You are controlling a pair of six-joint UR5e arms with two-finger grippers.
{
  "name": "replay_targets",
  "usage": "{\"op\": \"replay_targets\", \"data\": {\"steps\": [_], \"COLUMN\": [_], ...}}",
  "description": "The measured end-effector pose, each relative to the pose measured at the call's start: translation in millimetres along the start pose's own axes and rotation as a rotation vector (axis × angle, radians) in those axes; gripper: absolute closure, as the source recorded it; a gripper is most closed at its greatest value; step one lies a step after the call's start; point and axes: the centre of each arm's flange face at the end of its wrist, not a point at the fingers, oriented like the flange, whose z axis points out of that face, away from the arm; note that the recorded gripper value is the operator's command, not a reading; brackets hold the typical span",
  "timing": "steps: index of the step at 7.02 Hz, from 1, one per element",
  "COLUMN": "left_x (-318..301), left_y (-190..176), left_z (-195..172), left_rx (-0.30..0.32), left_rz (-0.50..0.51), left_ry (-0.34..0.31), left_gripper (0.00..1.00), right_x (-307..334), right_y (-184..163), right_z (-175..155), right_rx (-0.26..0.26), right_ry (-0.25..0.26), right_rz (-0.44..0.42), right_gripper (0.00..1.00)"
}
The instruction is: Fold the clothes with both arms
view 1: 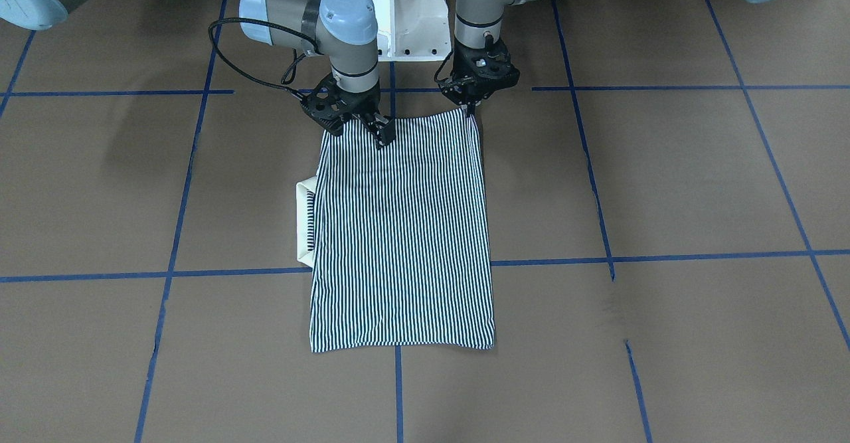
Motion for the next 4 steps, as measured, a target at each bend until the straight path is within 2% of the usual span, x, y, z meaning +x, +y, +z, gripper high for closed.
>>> {"op": "replay_targets", "data": {"steps": [3, 4], "left_x": [0.6, 0.4], "left_y": [0.2, -0.2], "left_z": [-0.5, -0.5], "left_rx": [-0.001, -0.001], "left_rz": [-0.001, -0.002], "left_ry": [0.001, 0.001], "left_gripper": [1.00, 1.00], "right_x": [13.8, 15.2], "right_y": [-0.9, -1.9], "right_z": [16.4, 17.9], "right_rx": [0.013, 0.015], "right_ry": [0.030, 0.033], "right_rz": [-0.002, -0.002], "right_gripper": [0.00, 0.14]}}
